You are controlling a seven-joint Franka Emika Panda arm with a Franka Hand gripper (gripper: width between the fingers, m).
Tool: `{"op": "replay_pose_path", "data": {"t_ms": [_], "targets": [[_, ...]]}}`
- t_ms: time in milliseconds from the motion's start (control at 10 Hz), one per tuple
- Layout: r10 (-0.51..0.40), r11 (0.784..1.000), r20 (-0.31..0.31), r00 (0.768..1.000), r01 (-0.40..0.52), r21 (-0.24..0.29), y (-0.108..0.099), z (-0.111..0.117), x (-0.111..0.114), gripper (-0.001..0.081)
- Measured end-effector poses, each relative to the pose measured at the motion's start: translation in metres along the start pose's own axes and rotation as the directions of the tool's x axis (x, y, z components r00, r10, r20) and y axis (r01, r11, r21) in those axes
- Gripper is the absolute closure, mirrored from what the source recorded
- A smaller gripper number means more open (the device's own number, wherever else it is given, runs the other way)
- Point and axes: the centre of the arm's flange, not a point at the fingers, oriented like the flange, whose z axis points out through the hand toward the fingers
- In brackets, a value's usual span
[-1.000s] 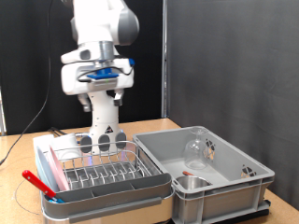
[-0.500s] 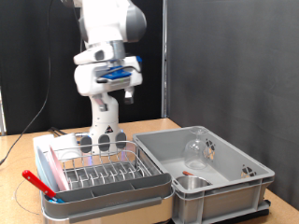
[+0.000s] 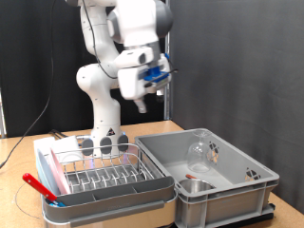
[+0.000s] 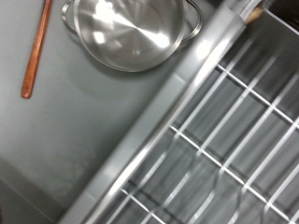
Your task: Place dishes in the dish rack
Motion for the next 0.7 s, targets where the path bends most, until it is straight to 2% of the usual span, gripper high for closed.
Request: {"op": "replay_pose_path", "data": {"t_ms": [200,300,400,700], "targets": [[-0.041,0.999,-0.009,0.999,0.041,-0.035,-0.034,0.007,0.000,-0.0002],[-0.040,0.997,-0.019,0.999,0.038,-0.066,-0.043,0.010,0.001,-0.0002],[-0.037,0.998,-0.014,0.999,0.036,-0.056,-0.042,0.010,0.001,-0.0002],[-0.142,0.990,0.015,0.990,0.142,0.016,-0.051,0.016,-0.001,-0.0002]]}}
